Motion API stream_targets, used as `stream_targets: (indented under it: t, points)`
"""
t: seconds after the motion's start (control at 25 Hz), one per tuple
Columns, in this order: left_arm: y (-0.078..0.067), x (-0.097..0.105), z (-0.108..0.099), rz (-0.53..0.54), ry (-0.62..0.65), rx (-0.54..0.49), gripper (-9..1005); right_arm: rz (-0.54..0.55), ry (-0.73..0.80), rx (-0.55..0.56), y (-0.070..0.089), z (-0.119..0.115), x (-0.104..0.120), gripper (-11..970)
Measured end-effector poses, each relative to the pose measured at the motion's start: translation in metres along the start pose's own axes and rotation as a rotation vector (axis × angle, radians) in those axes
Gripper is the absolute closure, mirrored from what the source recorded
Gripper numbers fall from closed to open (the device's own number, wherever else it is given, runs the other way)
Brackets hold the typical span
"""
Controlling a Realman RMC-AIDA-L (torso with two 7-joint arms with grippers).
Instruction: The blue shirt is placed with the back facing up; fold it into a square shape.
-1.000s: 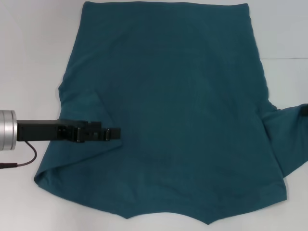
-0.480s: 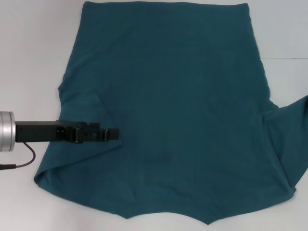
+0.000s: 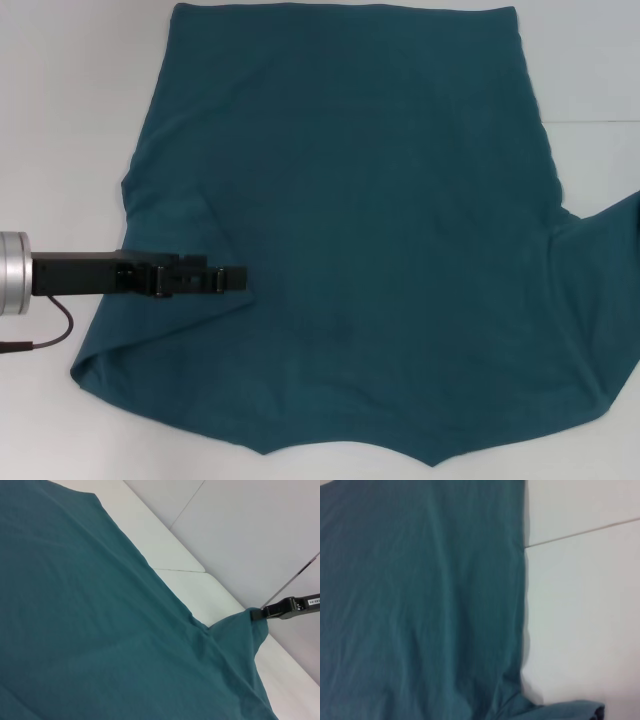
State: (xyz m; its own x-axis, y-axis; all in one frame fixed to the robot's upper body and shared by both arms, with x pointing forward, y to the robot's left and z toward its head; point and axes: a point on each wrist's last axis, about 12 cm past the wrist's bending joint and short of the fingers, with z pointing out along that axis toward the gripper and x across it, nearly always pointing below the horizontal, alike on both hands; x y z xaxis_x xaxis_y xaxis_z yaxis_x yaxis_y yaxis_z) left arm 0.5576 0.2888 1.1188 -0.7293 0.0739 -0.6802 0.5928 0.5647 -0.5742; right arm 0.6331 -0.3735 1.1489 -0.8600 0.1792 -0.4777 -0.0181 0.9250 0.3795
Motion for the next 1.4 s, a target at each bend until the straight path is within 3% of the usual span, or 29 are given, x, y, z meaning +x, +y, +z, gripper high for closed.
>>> stream_targets:
  t: [0.24, 0.64, 0.96, 1.4]
  points:
    - [0.000, -0.001, -0.001, -0.003, -0.001, -0.004, 30, -0.008, 0.043, -0.037, 0.008, 0.000, 0.002, 929]
    - [-0.001, -0.005, 0.000, 0.000, -0.004, -0.005, 31, -0.106, 0.231, -0.154, 0.052, 0.004, 0.005, 925]
    - [0.001, -0.004, 0.001, -0.008, -0.013, -0.019, 30, -0.142, 0.256, -0.167, 0.073, 0.015, 0.006, 921]
    - [0.001, -0.005, 0.003, -0.009, -0.022, -0.028, 31, -0.069, 0.149, -0.197, 0.079, 0.021, -0.003, 917]
